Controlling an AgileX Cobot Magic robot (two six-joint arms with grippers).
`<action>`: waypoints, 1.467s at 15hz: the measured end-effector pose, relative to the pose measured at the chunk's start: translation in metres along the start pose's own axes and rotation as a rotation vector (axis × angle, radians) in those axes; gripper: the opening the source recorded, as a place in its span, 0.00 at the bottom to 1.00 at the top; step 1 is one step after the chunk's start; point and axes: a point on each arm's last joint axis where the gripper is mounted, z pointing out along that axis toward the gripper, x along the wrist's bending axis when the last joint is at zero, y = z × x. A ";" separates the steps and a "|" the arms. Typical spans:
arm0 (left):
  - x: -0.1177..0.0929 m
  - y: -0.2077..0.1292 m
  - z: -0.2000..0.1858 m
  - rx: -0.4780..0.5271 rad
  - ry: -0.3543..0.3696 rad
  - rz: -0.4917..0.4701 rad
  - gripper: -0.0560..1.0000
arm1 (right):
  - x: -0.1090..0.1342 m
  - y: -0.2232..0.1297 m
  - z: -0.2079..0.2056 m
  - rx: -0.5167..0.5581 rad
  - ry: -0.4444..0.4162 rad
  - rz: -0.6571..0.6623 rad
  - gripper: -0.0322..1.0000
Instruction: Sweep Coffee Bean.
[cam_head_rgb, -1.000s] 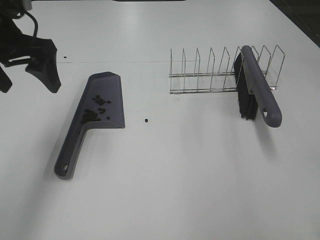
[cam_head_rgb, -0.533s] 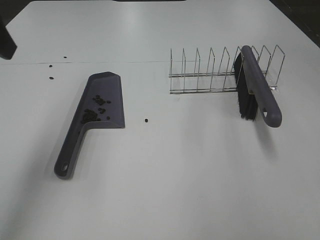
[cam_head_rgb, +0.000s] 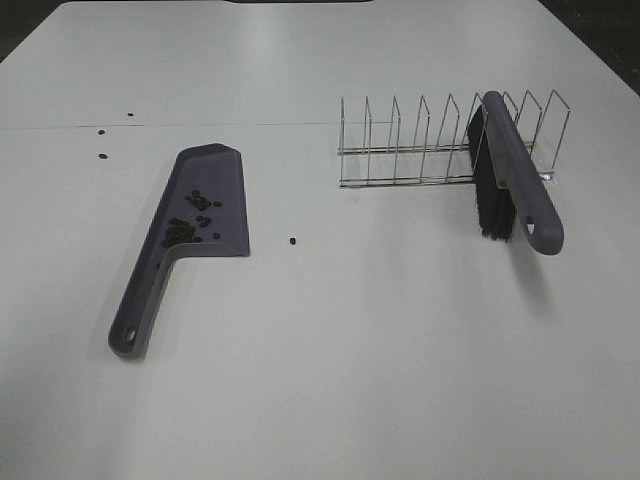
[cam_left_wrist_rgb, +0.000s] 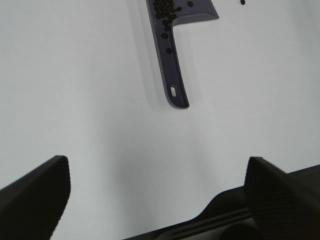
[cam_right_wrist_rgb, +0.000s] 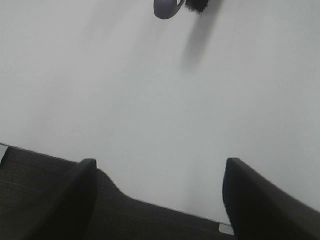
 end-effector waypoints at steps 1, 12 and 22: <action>0.001 -0.016 -0.003 -0.030 0.001 0.004 0.87 | 0.000 -0.002 -0.003 -0.023 -0.001 -0.002 0.63; 0.016 -0.113 -0.048 -0.427 0.107 0.090 0.87 | 0.007 -0.028 -0.030 -0.285 -0.001 -0.028 0.63; 0.019 -0.117 -0.052 -0.469 0.141 0.065 0.87 | 0.004 -0.028 -0.030 -0.280 -0.031 -0.053 0.63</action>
